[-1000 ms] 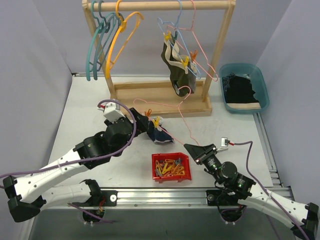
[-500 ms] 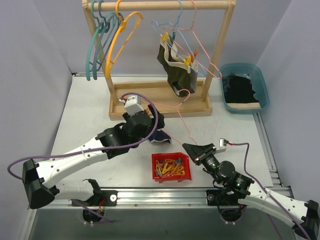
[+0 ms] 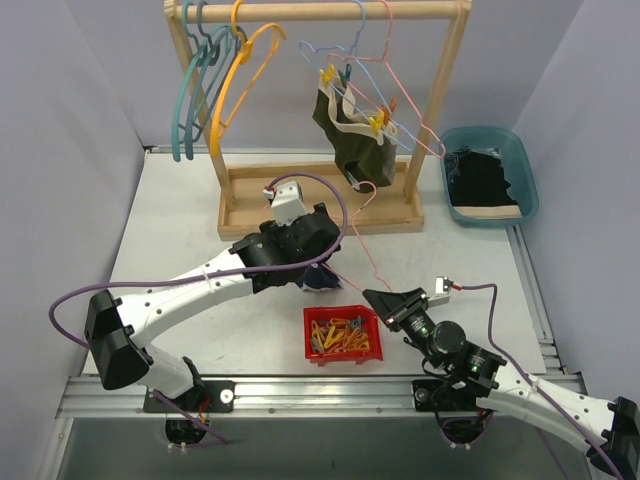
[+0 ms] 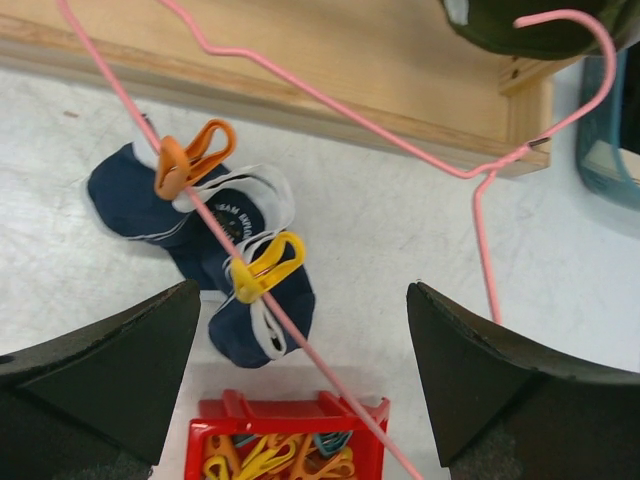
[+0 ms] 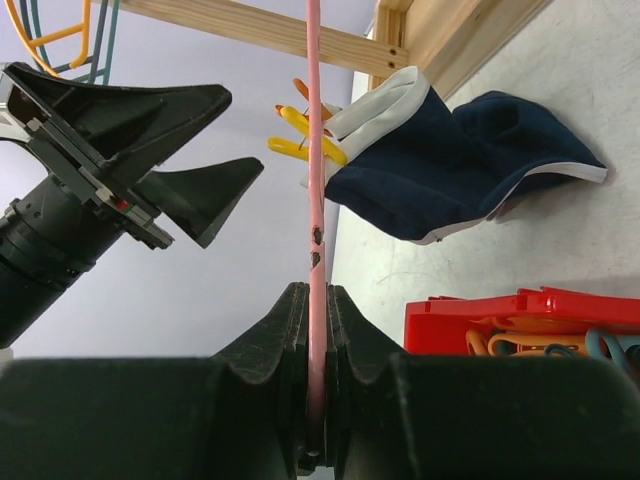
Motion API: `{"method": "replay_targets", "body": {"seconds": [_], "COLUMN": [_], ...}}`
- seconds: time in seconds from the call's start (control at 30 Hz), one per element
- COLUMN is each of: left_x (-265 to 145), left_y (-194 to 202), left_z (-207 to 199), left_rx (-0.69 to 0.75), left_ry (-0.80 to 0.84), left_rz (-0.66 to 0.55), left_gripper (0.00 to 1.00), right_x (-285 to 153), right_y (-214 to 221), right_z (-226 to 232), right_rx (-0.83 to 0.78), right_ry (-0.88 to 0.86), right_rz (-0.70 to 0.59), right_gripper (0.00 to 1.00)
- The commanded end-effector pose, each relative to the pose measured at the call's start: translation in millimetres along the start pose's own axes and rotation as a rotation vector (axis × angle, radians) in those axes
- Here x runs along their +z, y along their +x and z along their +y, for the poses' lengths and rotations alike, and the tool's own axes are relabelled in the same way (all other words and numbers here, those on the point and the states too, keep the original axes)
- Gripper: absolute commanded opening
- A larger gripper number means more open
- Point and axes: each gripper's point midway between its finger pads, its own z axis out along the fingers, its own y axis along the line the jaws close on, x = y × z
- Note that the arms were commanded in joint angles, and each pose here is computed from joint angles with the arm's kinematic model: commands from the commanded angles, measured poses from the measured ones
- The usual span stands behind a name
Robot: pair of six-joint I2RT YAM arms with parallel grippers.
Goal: Remove the underwear clipped to the hanger
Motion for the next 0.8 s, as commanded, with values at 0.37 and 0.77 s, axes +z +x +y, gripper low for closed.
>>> {"method": "replay_targets", "body": {"seconds": [0.37,0.77], "left_x": [13,25], "left_y": [8,9], "left_z": [14,9], "left_rx": [0.046,0.051], "left_ry": [-0.089,-0.076], "left_rz": [0.09,0.1], "left_gripper": [0.94,0.94], "right_x": [1,3], "right_y": [2,3], "right_z": [-7,10], "right_rx": [-0.027,-0.034], "right_ry": [-0.018,-0.062], "right_rz": [-0.01,0.0], "right_gripper": [0.0,0.0]}}
